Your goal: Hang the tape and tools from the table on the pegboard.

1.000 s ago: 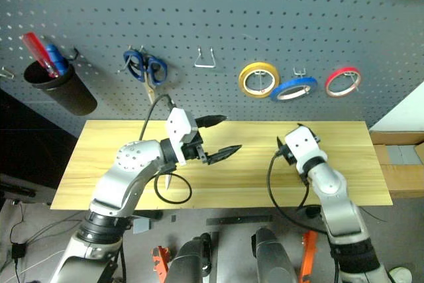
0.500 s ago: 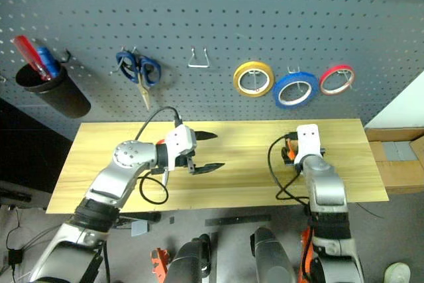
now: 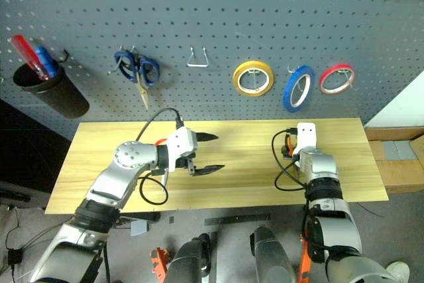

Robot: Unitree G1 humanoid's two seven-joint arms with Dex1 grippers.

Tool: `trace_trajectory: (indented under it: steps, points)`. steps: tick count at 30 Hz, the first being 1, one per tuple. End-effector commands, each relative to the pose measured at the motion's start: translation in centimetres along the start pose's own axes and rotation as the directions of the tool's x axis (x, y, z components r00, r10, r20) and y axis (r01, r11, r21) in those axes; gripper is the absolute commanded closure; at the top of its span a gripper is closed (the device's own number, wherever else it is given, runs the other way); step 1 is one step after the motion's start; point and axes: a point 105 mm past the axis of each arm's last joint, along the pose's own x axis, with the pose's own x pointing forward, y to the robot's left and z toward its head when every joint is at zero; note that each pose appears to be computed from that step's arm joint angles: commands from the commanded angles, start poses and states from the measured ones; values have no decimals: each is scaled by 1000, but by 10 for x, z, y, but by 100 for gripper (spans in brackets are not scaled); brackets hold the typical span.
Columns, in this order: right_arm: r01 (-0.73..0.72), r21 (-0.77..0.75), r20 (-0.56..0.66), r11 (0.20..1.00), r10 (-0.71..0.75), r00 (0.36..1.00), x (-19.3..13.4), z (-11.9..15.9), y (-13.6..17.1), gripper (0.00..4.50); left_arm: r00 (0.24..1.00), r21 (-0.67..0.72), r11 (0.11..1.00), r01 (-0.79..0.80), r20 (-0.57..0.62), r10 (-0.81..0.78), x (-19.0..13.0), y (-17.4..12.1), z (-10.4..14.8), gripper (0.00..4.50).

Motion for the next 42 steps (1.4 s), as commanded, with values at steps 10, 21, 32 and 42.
trace_trajectory:
  steps: [10, 21, 32, 42]
  points:
    - [-42, 4, 35, 999, 41, 999, -13, 8, 2, 185, 993, -68, 994, -86, 70, 91, -13, 9, 10, 7]
    - [-315, -214, 275, 925, 367, 889, -153, 9, 89, 185, 949, -204, 938, -280, 88, 302, -52, 19, 8, 7]
    - [-363, -334, 535, 870, 492, 687, -201, 103, 140, 185, 801, -267, 807, -527, 161, 576, -100, 51, 27, 7]
    - [-460, -381, 671, 802, 582, 459, -227, 188, 198, 185, 723, -301, 718, -627, 120, 681, -128, 50, 25, 7]
